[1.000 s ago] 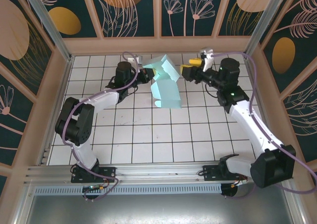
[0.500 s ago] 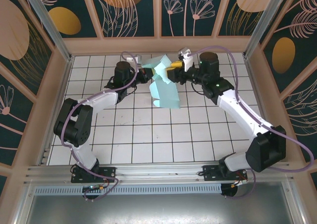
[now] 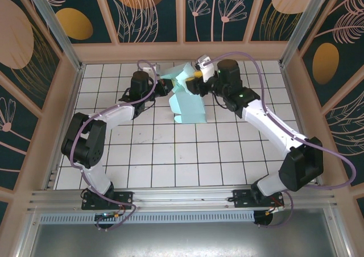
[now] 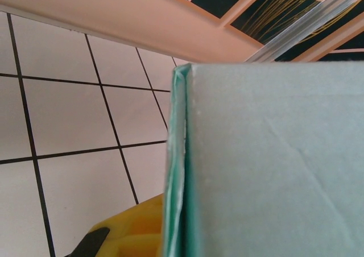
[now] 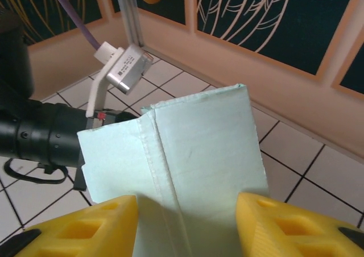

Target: Fold the paper box

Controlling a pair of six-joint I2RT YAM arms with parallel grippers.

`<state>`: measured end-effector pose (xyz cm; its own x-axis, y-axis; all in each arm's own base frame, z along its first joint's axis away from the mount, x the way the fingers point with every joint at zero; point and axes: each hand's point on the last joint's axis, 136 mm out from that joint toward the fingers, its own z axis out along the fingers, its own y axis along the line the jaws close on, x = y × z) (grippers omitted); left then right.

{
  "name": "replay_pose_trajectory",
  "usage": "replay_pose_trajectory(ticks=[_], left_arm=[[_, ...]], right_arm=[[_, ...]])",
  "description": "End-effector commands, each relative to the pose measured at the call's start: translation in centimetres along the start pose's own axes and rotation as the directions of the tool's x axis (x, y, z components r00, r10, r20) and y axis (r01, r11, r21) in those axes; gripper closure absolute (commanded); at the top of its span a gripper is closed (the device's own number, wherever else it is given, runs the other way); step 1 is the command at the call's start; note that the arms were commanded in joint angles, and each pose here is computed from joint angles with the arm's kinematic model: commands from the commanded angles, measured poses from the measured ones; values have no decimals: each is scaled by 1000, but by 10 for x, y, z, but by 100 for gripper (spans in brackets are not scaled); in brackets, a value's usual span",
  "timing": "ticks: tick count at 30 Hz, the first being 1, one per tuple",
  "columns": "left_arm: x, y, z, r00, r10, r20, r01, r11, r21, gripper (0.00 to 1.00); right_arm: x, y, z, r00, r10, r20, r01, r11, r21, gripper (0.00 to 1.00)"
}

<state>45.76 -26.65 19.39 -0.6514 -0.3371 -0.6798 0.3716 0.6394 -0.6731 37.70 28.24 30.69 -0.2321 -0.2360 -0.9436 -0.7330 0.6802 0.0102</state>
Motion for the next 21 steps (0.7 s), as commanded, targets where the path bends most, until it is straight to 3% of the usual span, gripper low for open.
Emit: replay_pose_trajectory(ticks=[1, 15, 21], left_arm=[[-13, -40, -8, 997, 67, 34, -71, 990, 118, 100], [-16, -43, -11, 997, 70, 39, -74, 990, 121, 100], [-16, -44, -13, 997, 72, 41, -77, 990, 121, 100]], right_arm=[[11, -6, 9, 998, -29, -58, 33, 997, 76, 54], [14, -21, 20, 976, -170, -139, 208, 917, 341, 65], [13, -30, 23, 959, -216, -182, 276, 851, 447, 81]])
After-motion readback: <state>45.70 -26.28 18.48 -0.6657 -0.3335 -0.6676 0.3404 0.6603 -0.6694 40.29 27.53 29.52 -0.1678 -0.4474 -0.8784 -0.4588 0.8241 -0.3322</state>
